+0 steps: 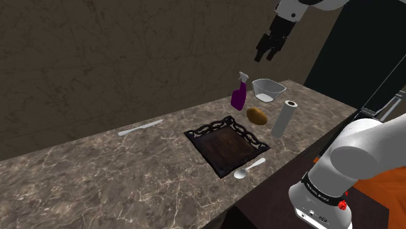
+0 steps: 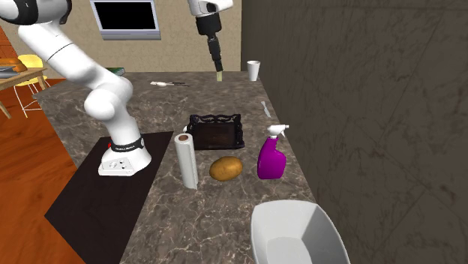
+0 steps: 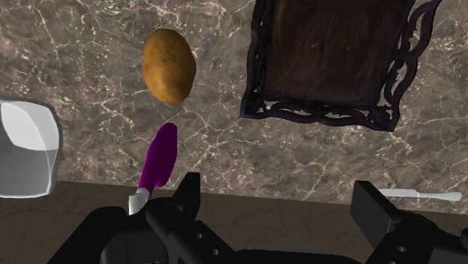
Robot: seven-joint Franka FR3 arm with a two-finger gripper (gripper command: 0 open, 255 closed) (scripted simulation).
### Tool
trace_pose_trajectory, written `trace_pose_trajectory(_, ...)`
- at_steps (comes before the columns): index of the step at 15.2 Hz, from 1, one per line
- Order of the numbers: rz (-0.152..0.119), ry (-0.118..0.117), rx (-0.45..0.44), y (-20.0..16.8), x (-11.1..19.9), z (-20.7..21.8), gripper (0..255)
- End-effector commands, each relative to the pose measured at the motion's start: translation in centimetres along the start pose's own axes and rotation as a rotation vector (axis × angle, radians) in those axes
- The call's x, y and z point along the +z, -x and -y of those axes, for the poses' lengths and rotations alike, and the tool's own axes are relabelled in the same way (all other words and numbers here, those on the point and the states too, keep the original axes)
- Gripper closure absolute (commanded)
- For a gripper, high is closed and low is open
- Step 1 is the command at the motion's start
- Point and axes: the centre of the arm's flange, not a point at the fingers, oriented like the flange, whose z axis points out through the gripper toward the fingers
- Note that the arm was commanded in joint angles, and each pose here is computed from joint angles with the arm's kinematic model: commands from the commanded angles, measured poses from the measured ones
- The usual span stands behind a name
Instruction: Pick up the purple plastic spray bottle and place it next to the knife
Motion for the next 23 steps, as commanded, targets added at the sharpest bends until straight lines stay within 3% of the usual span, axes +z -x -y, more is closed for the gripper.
trace_pose_trajectory(1, 0.006, 0.006, 0.003, -1.6, 1.4, -1.9, 0)
trace_pose_trajectory(20, 0.058, 0.06, 0.029, -16.0, 15.8, -16.4, 0)
trace_pose_trajectory(23, 0.059, 0.061, 0.029, -16.2, 17.1, -16.8, 0)
